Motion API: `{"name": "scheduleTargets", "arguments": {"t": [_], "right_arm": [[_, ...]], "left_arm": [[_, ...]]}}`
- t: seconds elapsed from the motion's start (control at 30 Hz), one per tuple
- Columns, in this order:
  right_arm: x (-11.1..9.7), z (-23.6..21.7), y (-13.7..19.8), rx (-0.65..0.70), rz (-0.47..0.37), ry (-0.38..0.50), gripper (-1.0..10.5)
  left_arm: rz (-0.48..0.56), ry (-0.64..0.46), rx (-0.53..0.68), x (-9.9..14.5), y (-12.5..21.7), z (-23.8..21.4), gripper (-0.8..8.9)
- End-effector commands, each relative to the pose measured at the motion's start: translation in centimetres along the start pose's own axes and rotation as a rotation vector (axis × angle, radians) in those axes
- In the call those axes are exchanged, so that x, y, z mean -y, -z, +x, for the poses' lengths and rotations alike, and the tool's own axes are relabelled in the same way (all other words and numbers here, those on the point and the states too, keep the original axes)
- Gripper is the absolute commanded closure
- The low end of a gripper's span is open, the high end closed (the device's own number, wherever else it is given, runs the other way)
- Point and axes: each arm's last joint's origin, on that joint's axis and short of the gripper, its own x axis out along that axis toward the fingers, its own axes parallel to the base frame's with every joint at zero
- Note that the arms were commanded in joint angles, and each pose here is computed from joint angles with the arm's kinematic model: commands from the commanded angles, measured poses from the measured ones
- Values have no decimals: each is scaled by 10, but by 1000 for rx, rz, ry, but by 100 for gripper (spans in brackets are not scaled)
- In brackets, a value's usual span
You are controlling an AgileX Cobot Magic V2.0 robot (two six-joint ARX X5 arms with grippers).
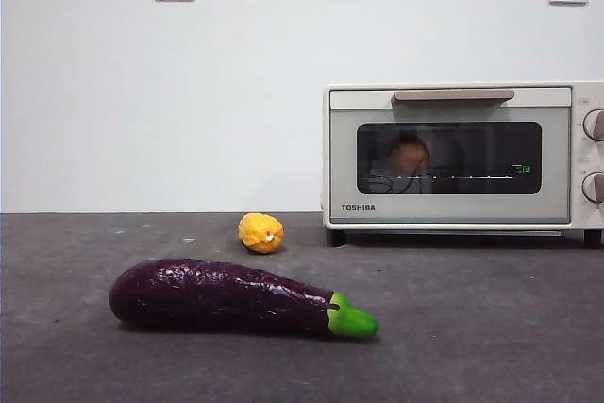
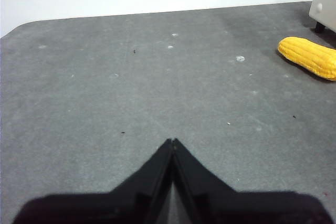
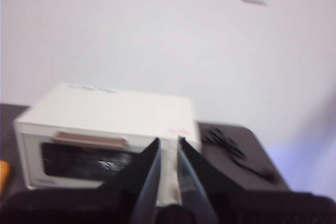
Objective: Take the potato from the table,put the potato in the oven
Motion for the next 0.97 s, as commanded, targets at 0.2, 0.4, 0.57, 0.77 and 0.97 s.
{"name": "scheduleTargets", "arguments": {"t": [0.2, 0.4, 0.57, 0.77, 0.97], "right_arm": [[-20, 34, 96, 27, -11, -127, 883], [-25, 41, 150, 19, -12, -63, 883], [-27, 47, 185, 14, 76, -1, 883], [-30, 51, 210, -40, 120, 29, 883], [-32, 54, 225, -84, 122, 22, 883]], "left_arm": [[-7, 1, -3, 0, 3, 1, 817], [-7, 2, -3, 0, 3, 1, 817], [-7, 1, -3, 0, 3, 1, 817], [-7, 1, -3, 0, 3, 1, 817], [-7, 1, -3, 0, 3, 1, 817]]}}
